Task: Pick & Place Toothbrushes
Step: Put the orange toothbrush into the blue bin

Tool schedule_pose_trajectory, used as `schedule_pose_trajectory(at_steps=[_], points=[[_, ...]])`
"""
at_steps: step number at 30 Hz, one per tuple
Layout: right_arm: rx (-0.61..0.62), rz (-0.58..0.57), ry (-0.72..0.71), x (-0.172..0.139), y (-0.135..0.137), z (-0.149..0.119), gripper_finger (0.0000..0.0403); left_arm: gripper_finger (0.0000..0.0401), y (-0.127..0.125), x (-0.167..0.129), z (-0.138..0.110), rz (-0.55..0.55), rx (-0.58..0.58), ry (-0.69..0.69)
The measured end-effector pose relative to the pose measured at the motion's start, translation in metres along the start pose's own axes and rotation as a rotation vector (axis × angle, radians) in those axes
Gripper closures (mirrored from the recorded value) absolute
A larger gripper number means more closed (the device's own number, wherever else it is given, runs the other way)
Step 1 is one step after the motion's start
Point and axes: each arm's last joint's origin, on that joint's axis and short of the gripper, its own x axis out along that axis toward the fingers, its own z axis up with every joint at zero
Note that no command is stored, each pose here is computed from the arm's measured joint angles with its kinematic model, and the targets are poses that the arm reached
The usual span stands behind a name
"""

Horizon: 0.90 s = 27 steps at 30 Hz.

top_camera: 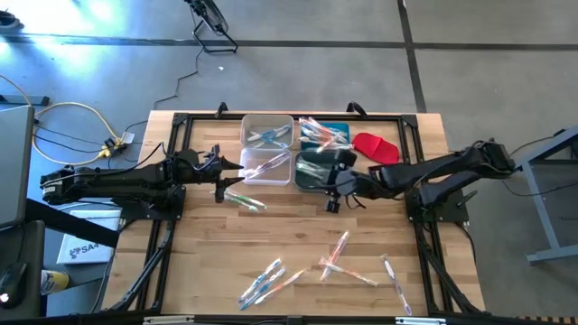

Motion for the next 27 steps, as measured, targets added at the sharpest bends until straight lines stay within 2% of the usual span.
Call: schedule_pose_trajectory(at_steps=[7, 17, 27], points=[[0.131, 0.119, -0.056, -0.025, 0.016, 0.004, 0.0318, 0.023, 0.0, 0.0, 0.0, 0.0, 0.0, 0.0], [0.239, 0.362, -0.02, -0.045, 0.045, 0.0, 0.0318, 0.023, 0.0, 0.0, 0.0, 0.0, -0.002, 0.0], [0.351, 0.463, 0.016, -0.064, 0.069, -0.006, 0.0318, 0.023, 0.0, 0.0, 0.0, 0.0, -0.005, 0.002]])
